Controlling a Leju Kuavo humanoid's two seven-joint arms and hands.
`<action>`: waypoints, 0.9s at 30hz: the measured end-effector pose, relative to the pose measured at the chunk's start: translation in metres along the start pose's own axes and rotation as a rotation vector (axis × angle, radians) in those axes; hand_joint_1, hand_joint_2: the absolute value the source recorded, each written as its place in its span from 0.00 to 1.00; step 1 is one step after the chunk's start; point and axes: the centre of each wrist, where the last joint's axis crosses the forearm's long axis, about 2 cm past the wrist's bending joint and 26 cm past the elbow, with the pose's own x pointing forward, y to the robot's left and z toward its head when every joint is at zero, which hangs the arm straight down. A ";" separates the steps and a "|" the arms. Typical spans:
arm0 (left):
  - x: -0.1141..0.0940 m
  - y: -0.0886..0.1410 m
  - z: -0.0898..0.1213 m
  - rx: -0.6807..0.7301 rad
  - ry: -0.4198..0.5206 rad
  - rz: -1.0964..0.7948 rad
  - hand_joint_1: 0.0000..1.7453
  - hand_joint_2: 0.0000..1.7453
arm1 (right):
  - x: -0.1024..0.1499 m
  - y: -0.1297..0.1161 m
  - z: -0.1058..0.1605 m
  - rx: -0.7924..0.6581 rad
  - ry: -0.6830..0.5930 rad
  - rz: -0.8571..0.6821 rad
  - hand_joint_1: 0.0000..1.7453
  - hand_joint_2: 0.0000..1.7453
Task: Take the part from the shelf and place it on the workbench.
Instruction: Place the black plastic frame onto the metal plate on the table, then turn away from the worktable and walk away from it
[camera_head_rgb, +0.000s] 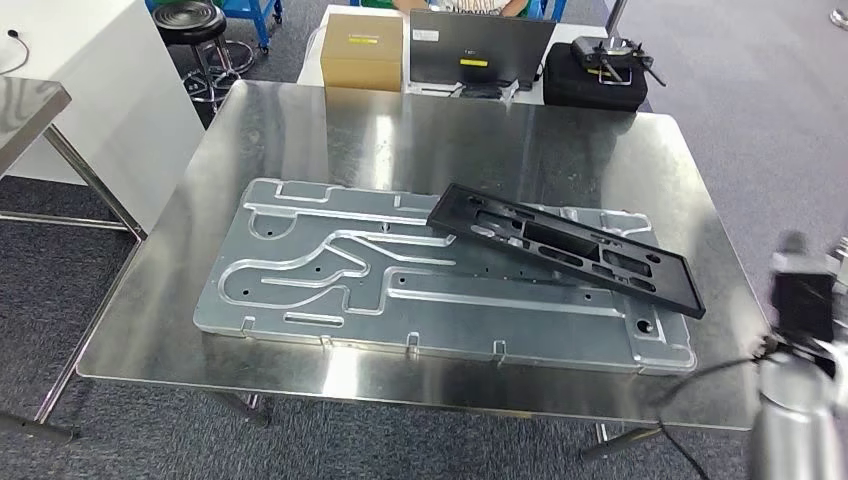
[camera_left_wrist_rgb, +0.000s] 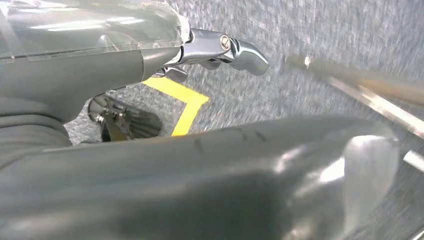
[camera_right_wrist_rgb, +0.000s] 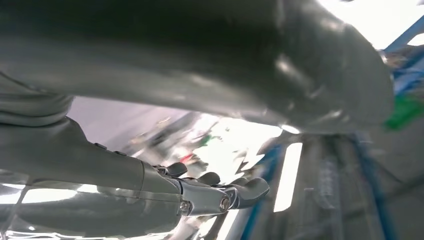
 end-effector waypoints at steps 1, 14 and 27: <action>-0.001 0.001 0.002 0.006 0.003 0.004 0.00 0.00 | -0.013 -0.032 0.015 0.023 0.020 0.047 0.00 0.00; 0.000 -0.002 -0.001 0.012 0.014 0.016 0.00 0.00 | -0.054 -0.167 0.180 0.080 0.557 0.743 0.00 0.00; 0.002 -0.005 -0.003 0.004 0.025 0.011 0.00 0.00 | -0.072 -0.143 0.269 0.168 0.986 0.850 0.00 0.00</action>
